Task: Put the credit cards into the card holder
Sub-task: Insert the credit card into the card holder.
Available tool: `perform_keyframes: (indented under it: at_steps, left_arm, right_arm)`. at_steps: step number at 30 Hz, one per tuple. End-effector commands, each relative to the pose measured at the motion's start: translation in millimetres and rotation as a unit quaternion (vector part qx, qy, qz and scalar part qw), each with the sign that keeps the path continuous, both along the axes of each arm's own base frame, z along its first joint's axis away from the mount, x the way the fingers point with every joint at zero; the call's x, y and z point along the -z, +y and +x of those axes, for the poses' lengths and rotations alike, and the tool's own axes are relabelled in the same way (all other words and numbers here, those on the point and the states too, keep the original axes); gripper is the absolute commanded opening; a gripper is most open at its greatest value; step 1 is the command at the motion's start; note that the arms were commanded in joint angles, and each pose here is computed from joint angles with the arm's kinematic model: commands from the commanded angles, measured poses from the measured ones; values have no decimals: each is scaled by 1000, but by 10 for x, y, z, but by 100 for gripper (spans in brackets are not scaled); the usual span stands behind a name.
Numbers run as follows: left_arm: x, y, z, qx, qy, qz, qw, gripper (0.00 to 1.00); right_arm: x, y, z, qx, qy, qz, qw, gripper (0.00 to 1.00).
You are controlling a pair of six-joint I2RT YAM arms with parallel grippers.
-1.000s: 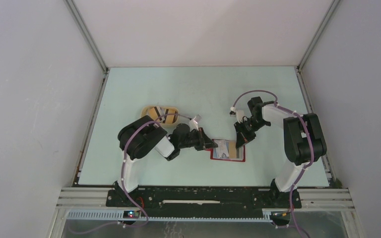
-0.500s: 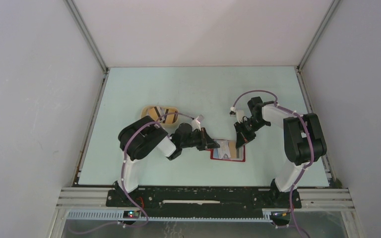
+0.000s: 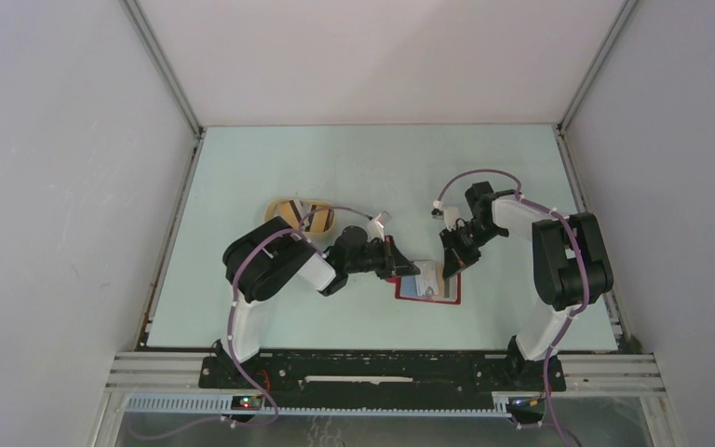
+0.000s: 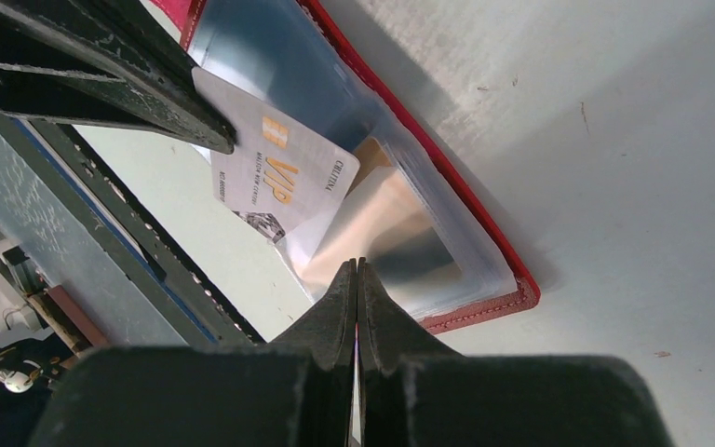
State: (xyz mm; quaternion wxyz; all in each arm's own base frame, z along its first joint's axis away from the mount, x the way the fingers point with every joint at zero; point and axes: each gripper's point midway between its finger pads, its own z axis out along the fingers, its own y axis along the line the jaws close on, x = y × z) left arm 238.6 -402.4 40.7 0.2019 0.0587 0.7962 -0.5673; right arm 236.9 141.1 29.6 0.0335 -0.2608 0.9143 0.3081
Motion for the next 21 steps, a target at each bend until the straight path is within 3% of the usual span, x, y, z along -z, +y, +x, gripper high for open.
perform_keyframes:
  at_steps: [1,21]
  left_arm:
    - [26,-54,-33,16,2,14,1000,0]
    - [187,-86,-98,44,60,66,995,0]
  right_arm:
    - [-132,34,98,5,-18,11,1000,2]
    - [-150,40,107,4,-23,13,1000,2]
